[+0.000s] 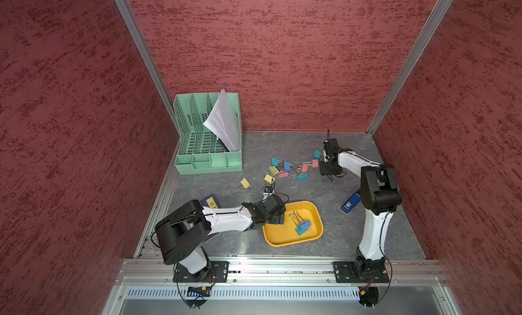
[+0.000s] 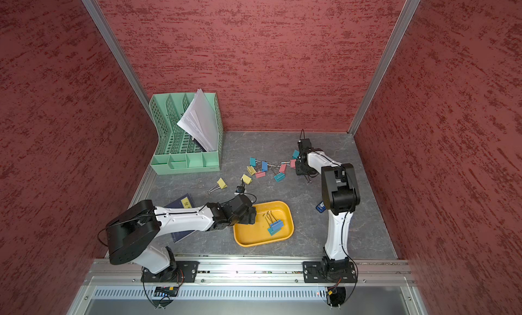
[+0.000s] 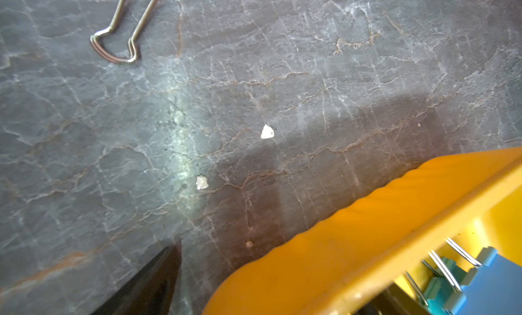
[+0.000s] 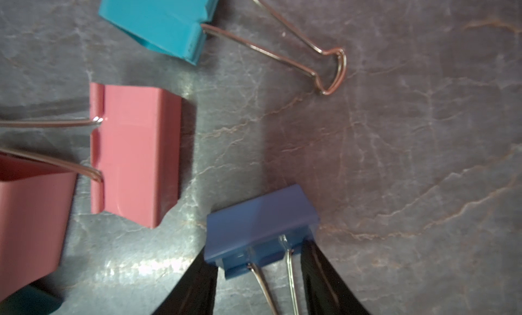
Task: Put the binder clips in the storage box
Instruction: Pick up the binder clip at the center of the board.
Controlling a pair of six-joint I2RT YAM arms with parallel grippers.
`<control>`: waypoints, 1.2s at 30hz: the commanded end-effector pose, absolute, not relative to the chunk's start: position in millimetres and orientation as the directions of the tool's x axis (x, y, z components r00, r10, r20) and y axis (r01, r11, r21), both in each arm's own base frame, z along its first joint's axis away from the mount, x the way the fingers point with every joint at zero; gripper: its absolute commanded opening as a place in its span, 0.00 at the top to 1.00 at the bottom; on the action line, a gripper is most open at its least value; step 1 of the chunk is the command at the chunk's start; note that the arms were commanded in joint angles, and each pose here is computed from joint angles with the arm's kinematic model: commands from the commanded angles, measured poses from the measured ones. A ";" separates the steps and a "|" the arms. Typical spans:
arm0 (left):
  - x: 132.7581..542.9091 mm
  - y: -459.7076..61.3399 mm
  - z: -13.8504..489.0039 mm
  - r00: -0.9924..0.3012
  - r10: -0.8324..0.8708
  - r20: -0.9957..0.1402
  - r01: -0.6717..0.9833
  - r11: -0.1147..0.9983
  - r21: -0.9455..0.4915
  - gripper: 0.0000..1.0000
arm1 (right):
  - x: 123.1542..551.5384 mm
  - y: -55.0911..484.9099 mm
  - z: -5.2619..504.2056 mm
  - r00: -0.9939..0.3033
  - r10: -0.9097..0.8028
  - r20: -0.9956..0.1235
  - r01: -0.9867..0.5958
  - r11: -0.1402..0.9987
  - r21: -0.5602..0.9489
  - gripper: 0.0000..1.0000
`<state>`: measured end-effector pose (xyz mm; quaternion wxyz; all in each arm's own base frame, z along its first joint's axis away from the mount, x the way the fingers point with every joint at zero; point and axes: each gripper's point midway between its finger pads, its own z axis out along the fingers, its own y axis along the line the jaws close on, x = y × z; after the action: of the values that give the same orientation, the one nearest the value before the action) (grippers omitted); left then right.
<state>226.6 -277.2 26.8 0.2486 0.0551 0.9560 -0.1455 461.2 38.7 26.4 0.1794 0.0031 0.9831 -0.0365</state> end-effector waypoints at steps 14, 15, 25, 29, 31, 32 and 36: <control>194.8 -247.0 -9.7 -0.933 0.079 -0.352 0.147 0.975 -0.169 0.07 | 462.3 36.0 55.5 -0.905 -0.065 -0.420 -0.031 0.996 -0.088 0.13; 195.3 -246.7 -9.5 -0.933 0.078 -0.352 0.146 0.975 -0.169 0.08 | 463.9 34.9 54.7 -0.908 -0.067 -0.414 -0.034 0.996 -0.088 0.12; 193.4 -242.3 -10.7 -0.934 0.079 -0.347 0.142 0.977 -0.160 0.07 | 473.8 26.6 28.8 -0.923 -0.077 -0.377 -0.065 0.997 -0.046 0.07; 194.1 -241.3 -10.2 -0.934 0.077 -0.349 0.140 0.978 -0.157 0.07 | 476.3 28.0 19.5 -0.928 -0.068 -0.366 -0.074 0.997 0.004 0.08; 194.5 -241.7 -9.9 -0.934 0.075 -0.349 0.138 0.978 -0.158 0.07 | 477.8 27.7 16.5 -0.928 -0.057 -0.367 -0.070 0.997 0.020 0.10; 193.9 -241.7 -9.9 -0.935 0.076 -0.347 0.139 0.978 -0.158 0.07 | 478.2 28.9 15.4 -0.929 -0.055 -0.366 -0.072 0.997 0.033 0.12; 194.1 -240.4 -10.3 -0.935 0.077 -0.347 0.137 0.979 -0.151 0.07 | 476.8 39.0 20.5 -0.929 -0.028 -0.368 -0.072 0.992 0.106 0.34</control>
<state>226.2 -276.2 26.8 0.2508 0.0544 0.9551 -0.1481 473.4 30.5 22.6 0.1860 -0.0278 0.9818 0.0248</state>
